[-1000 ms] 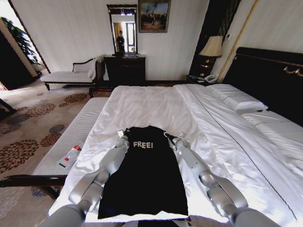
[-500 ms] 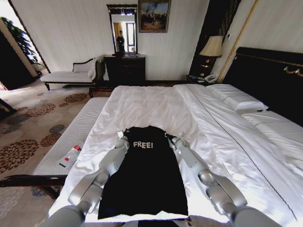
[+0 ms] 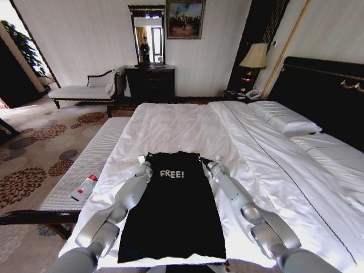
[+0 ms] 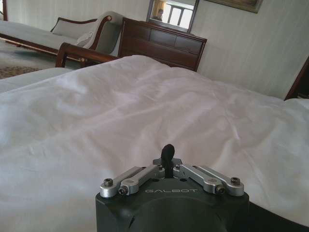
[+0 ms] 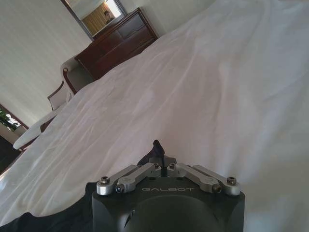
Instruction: Fold the clothes on the bed.
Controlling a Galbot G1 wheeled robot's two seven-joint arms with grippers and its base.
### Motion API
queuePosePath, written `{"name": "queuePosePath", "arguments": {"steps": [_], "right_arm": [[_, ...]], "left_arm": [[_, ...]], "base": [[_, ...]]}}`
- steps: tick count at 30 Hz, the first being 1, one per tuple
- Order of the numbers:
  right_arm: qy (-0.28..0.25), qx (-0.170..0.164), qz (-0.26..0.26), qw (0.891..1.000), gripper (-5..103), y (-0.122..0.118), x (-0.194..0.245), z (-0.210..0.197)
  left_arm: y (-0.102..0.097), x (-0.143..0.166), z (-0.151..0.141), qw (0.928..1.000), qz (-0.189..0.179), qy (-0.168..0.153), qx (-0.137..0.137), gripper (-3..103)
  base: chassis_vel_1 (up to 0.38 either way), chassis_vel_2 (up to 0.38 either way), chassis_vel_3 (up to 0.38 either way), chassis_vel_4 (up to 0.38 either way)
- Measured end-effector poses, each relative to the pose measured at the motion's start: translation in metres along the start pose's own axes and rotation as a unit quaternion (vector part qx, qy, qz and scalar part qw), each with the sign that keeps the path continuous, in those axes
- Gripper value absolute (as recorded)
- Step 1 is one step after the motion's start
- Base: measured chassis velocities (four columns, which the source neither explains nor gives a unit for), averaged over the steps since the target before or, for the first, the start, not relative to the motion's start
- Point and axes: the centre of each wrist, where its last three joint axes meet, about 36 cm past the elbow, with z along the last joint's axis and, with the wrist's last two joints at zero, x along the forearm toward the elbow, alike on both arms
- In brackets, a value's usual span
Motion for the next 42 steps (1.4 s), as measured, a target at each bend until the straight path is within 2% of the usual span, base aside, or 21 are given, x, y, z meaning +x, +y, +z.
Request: {"name": "queuePosePath", "arguments": {"steps": [3,5,10,18,26,30,36,42], "right_arm": [[-0.008,0.001,-0.003,1.0,0,0.004,0.001,-0.009],[-0.023,-0.003,-0.012,1.0,0,0.01,0.003,-0.025],[-0.055,-0.004,-0.012,0.998,0,0.024,-0.002,-0.052],[-0.081,0.009,-0.017,0.996,0,0.034,-0.012,-0.077],[-0.098,0.01,-0.019,0.995,0,0.042,-0.024,-0.087],[-0.1,0.017,-0.032,0.994,0,0.047,-0.031,-0.089],[-0.094,0.032,-0.039,0.994,0,0.052,-0.037,-0.081],[-0.091,0.033,-0.05,0.994,0,0.049,-0.034,-0.063]], "left_arm": [[-0.001,-0.002,-0.012,1.0,0.001,-0.007,0.001,2],[-0.007,-0.007,-0.035,0.9998,0.006,-0.018,0.005,2],[-0.018,-0.015,-0.062,0.9995,0.011,-0.027,0.013,2],[-0.036,-0.034,-0.091,0.9991,0.02,-0.033,0.017,2],[-0.068,-0.053,-0.125,0.9974,0.046,-0.056,0.006,2],[-0.07,-0.058,-0.138,0.9968,0.049,-0.063,-0.003,2],[-0.064,-0.059,-0.134,0.9971,0.044,-0.062,-0.005,2],[-0.056,-0.052,-0.1,0.9983,0.034,-0.048,0.001,2]], "base": [[0.0,0.0,0.0,0.0],[0.0,0.0,0.0,0.0],[0.0,0.0,0.0,0.0],[0.0,0.0,0.0,0.0],[0.0,0.0,0.0,0.0],[0.0,0.0,0.0,0.0],[0.0,0.0,0.0,0.0],[0.0,0.0,0.0,0.0]]}}
